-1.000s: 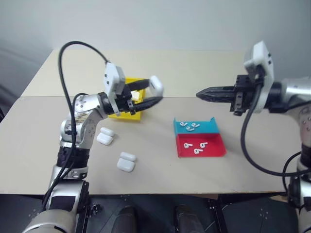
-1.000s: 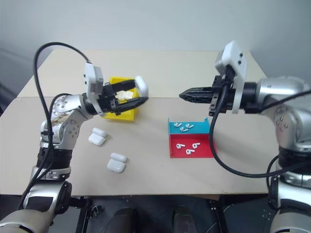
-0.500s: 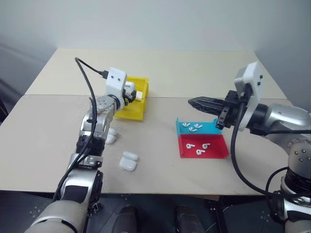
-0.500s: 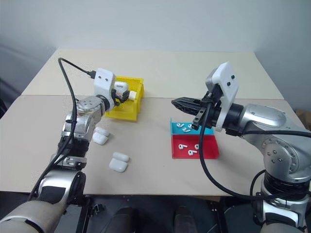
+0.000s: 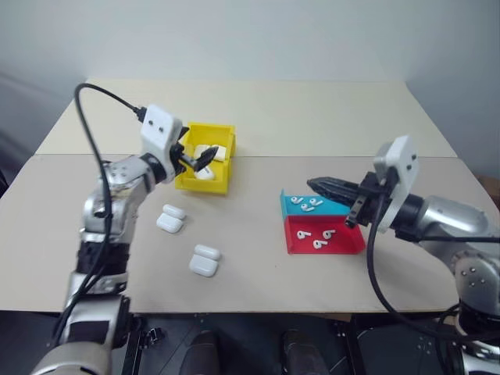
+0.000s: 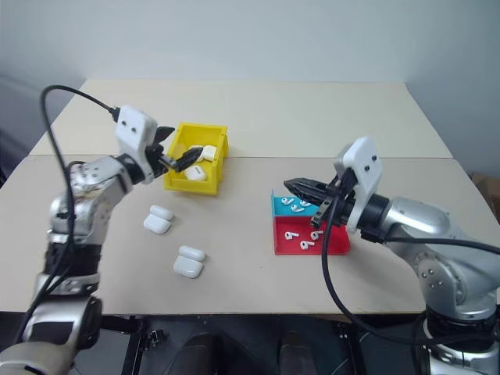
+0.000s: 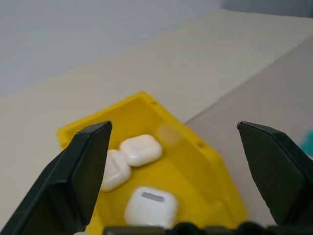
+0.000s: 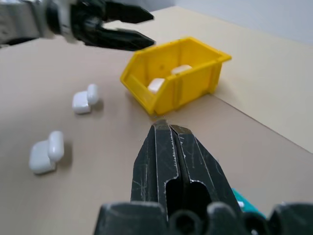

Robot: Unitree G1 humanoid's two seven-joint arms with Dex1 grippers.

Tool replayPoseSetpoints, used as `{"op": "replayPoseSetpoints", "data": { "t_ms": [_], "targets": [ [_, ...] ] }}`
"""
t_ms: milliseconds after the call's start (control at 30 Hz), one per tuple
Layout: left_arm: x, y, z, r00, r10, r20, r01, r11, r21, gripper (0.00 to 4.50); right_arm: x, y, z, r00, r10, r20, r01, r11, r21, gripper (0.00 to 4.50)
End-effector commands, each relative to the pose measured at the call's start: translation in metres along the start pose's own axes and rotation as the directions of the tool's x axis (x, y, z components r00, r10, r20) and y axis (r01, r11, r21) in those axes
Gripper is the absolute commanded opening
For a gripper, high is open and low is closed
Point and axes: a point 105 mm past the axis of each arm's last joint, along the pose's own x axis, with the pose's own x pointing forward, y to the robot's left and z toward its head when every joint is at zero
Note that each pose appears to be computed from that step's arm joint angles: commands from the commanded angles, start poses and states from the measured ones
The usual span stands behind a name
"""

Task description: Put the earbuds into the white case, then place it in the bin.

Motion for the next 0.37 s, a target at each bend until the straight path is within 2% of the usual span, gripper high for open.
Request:
{"op": "replayPoseSetpoints", "data": {
  "t_ms": [33,200,300,367],
  "targets": [
    [-0.039,-0.026,0.023,0.972,-0.228,0.05,0.224,0.972,0.073,4.46,-0.004,-0.001,0.006,1.0,0.001,0.017,0.001,0.996,-0.084,0.0],
    [-0.084,-0.041,0.026,0.924,-0.381,0.017,0.38,0.924,0.024,4.46,-0.016,-0.001,0.022,0.997,0.073,0.022,-0.07,0.989,-0.131,0.0],
    [-0.104,-0.053,0.029,0.892,-0.451,-0.032,0.452,0.891,0.038,4.46,-0.026,0.0,0.02,0.993,0.113,-0.025,-0.115,0.981,-0.157,0.0],
    [-0.108,-0.055,0.031,0.892,-0.45,-0.032,0.45,0.893,0.0,4.46,-0.03,0.0,0.016,0.991,0.121,-0.051,-0.127,0.978,-0.163,0.0]
  ]
}}
